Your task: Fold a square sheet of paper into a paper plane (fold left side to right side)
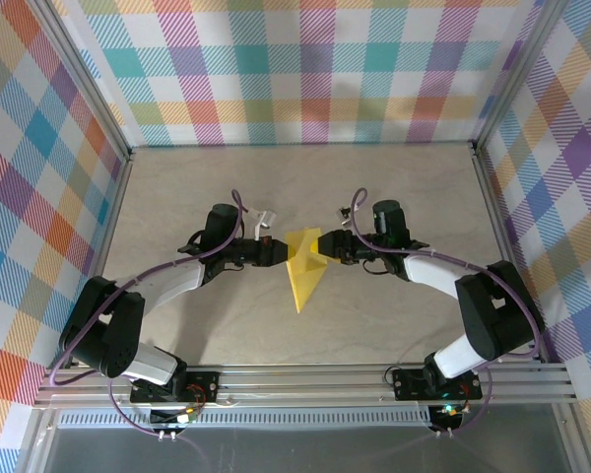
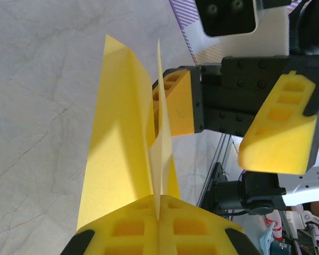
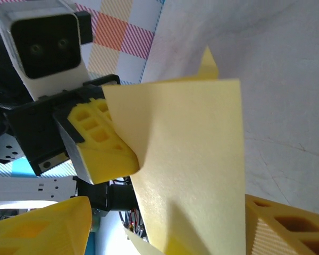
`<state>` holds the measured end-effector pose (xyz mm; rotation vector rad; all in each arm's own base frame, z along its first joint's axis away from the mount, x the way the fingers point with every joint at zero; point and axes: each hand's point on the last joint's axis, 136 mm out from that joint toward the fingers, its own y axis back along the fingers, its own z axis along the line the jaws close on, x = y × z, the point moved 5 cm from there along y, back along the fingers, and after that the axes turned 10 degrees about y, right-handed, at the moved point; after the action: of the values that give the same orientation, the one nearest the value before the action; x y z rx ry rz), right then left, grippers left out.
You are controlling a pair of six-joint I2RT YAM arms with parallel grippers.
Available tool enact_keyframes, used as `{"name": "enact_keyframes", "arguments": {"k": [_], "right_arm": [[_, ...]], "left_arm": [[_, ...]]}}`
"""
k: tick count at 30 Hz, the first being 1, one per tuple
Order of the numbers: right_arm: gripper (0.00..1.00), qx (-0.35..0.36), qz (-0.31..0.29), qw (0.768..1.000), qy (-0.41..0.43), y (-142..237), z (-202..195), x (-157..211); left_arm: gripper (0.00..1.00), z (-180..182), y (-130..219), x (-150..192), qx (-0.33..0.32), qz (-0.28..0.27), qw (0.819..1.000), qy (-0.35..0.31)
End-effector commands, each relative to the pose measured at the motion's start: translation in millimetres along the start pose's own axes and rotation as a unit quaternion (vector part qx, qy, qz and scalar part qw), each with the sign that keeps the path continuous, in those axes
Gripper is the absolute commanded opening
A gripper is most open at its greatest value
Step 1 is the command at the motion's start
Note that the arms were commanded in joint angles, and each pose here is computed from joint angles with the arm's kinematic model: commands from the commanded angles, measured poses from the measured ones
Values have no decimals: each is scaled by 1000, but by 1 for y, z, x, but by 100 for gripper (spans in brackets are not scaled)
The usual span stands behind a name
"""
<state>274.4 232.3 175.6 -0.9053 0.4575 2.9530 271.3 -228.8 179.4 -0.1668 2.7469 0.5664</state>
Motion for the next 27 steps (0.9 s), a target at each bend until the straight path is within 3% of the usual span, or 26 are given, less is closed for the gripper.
{"name": "enact_keyframes", "arguments": {"k": [1,12,19,27], "right_arm": [[65,-18,-1,999,32,0,13,-13],[39,23,-2,999,26,-4,1,-24],[0,53,12,999,5,-11,-17,-16],[0,97,39,994,-41,-26,-60,8]], "left_arm": [[0,-2,3,5,7,12,1000,-11],[0,2,3,7,6,7,1000,-7],[4,15,-3,11,-3,12,1000,4],[31,60,-12,20,-77,1,997,24]]}}
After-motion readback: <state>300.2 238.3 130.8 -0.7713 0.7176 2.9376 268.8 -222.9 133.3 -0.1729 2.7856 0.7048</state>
